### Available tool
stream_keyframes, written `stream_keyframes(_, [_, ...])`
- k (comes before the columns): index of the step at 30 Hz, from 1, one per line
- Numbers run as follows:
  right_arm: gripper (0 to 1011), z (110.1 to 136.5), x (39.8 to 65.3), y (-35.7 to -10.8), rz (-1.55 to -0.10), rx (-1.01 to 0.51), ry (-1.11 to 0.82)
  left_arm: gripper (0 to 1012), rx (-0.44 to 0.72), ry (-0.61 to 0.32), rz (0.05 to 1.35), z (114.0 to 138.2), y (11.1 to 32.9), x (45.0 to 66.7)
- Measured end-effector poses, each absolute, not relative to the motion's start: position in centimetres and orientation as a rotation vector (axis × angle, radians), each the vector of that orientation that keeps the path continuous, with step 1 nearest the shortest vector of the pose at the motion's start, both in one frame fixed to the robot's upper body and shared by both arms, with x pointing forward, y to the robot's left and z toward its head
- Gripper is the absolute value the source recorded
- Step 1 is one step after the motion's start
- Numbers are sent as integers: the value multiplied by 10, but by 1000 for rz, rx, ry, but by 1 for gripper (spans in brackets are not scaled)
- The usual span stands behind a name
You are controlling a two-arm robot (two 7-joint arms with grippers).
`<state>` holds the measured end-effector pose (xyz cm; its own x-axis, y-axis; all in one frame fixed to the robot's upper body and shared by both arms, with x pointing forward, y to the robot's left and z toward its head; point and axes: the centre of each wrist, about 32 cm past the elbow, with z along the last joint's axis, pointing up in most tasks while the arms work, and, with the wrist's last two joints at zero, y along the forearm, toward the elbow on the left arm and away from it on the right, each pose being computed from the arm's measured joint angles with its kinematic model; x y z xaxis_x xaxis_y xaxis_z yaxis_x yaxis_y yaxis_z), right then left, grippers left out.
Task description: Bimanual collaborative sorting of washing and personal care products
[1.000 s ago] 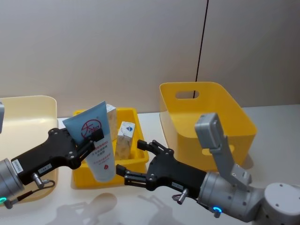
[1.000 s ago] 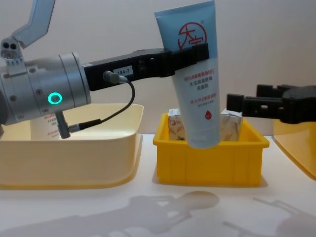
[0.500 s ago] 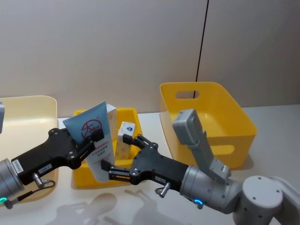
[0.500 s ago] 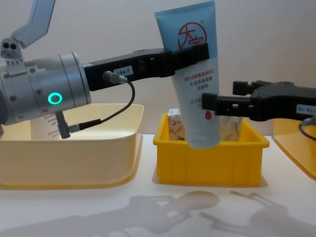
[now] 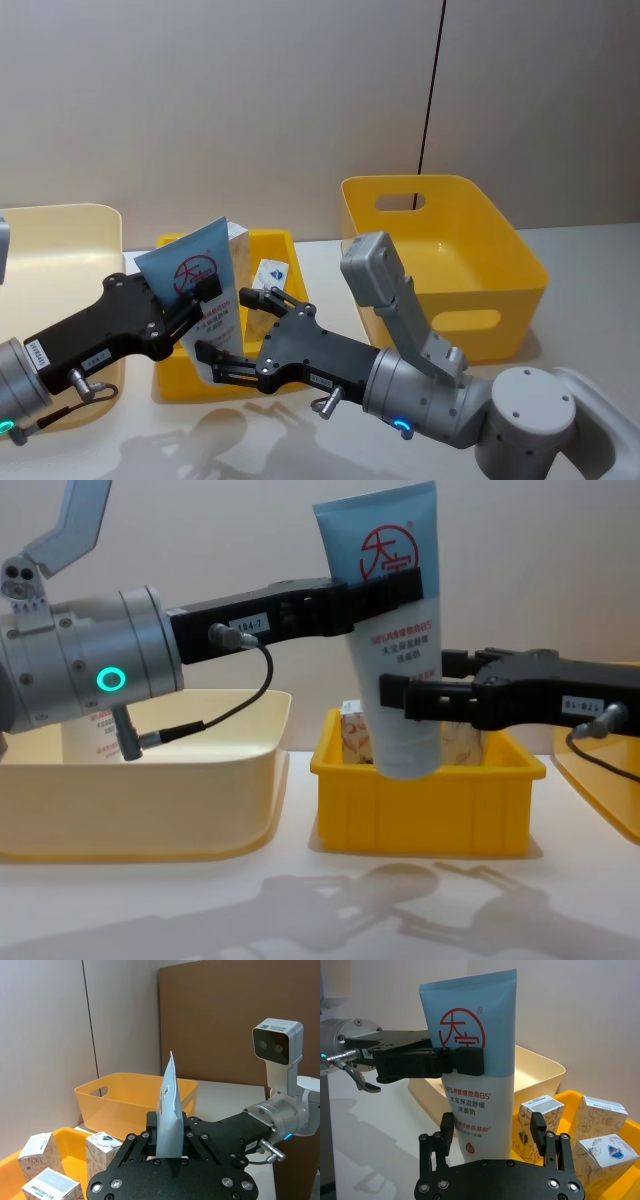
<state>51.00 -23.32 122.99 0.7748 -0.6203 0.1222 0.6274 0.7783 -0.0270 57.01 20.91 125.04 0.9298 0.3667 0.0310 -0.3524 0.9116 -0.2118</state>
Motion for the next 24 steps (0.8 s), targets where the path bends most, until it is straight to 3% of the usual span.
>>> stream_keyframes(10, [723, 1229, 513, -230, -668, -71, -111, 227, -205, -71, 371, 1250, 209, 570])
stream_keyframes(24, [628, 1229, 515, -229, -666, -73, -114, 227, -205, -71, 371, 1250, 209, 570])
